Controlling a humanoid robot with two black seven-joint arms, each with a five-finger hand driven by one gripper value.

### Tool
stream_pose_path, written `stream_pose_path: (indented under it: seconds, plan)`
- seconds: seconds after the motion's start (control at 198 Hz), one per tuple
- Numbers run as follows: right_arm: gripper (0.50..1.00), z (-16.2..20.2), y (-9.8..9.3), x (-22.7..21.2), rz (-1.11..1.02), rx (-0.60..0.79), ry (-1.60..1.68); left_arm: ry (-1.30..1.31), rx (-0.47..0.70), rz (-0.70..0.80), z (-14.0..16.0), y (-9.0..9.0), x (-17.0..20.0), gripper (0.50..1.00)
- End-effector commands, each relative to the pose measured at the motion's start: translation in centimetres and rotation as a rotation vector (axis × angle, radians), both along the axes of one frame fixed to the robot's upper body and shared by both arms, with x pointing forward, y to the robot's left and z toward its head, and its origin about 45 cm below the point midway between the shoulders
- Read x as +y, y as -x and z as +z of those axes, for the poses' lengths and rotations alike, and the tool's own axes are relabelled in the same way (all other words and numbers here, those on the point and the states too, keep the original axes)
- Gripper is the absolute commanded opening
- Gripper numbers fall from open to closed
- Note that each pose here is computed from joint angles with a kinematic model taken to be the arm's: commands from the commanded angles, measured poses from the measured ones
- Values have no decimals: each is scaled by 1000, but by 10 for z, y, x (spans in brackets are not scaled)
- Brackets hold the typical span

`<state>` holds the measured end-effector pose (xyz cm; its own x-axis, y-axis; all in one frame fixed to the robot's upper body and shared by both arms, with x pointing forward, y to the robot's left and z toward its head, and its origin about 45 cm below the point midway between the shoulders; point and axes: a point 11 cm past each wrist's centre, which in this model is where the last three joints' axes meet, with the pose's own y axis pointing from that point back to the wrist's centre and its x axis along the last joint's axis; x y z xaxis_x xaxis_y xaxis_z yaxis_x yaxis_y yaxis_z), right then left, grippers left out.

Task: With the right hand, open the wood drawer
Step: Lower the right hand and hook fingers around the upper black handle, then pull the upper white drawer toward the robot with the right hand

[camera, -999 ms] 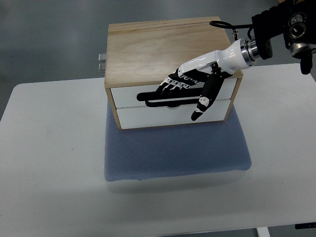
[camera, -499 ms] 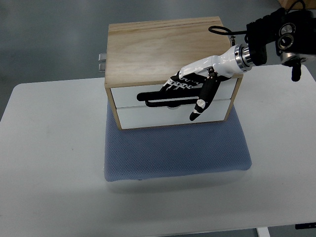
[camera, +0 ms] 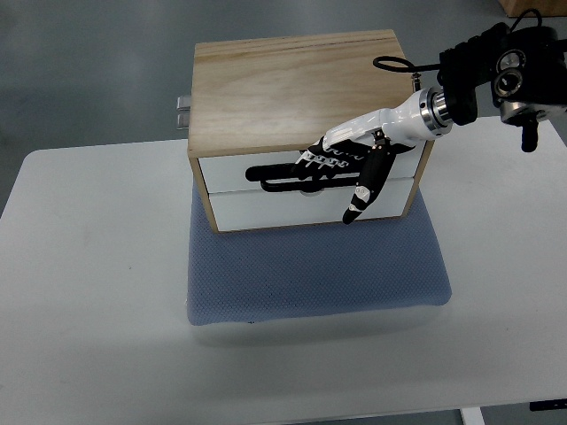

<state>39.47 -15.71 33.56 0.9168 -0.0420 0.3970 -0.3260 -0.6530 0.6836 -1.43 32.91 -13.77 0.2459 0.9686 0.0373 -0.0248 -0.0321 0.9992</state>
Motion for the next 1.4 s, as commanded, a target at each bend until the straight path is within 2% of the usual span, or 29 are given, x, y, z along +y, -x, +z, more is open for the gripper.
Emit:
stream_pose_path:
  seconds: [0.0,0.156,0.57,1.286,1.397]
  plan:
    - [921,-1,0,-2,-5,2,15,0,0,0,0,0,0,1000]
    - [921,0,0,-2,-1,6,18,0,0,0,0,0,0,1000]
    - [926,-1,18,-1,83,93,44,0,0,0,0,0,0,1000]
    - [926,-4,41,-2,122,133,27,0,0,0,0,0,0,1000]
    - [926,0,40,-5,114,126,25,0,0,0,0,0,0,1000]
